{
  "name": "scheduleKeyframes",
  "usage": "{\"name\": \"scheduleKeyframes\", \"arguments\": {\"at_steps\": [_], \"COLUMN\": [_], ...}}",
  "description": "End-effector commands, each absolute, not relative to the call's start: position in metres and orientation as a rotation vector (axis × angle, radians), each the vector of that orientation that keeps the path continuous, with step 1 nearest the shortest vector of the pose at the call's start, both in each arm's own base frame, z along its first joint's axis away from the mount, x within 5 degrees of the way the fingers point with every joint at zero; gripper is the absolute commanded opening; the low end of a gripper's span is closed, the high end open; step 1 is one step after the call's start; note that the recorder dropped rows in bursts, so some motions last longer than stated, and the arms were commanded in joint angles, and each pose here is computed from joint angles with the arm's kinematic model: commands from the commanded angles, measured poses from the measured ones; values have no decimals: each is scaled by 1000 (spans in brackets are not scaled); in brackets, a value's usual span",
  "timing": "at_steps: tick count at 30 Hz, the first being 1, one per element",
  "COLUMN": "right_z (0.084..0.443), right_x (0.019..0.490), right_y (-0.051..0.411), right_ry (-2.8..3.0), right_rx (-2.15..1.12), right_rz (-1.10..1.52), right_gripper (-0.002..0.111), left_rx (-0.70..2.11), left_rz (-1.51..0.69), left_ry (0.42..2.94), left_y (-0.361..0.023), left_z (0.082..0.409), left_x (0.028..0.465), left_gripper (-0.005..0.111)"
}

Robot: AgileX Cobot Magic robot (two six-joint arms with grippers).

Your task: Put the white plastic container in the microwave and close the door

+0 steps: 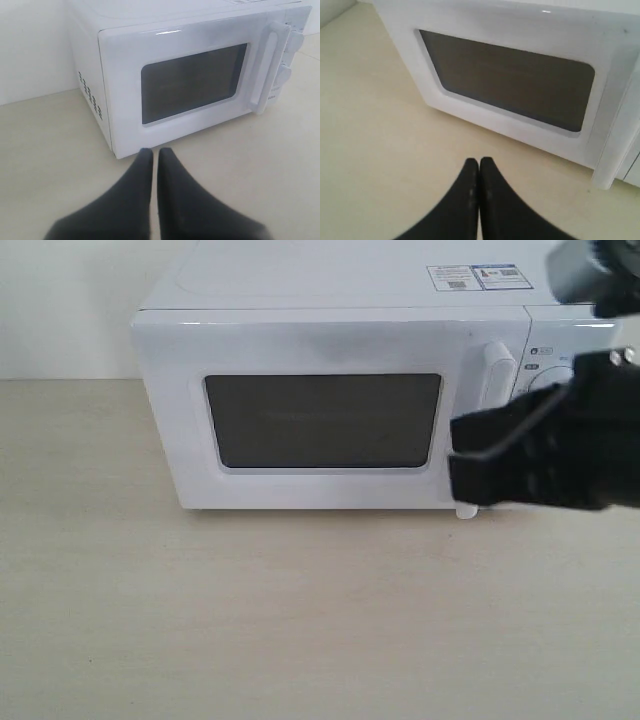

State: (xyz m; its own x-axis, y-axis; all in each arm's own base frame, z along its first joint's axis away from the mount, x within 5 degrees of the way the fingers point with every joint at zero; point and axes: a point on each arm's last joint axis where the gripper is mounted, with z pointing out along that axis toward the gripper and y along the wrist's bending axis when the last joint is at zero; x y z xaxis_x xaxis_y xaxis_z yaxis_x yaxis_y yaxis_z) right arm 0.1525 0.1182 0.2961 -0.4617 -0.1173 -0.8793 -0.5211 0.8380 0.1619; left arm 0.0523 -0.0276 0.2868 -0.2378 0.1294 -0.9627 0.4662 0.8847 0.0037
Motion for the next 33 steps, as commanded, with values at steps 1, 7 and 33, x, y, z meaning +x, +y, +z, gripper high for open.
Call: {"name": "scheduleKeyframes", "arguments": {"at_steps": [1,7,33], "right_z": [288,293,316], "right_x": [113,77,31], "right_y": [89,56,15], "right_ry": [1934,1917,1589], "right_rx": [-453,-419,-266], "right_rz": [558,546,595], "right_gripper": [0,0,0], "left_rx": [459,459,459], "left_rz": [-334,-334,-334], "left_ry": [1788,1788,1788], "left_y": [-28,-28,-28], "left_z": [287,287,287], "left_x": [52,52,52], "left_gripper": [4,4,4]}}
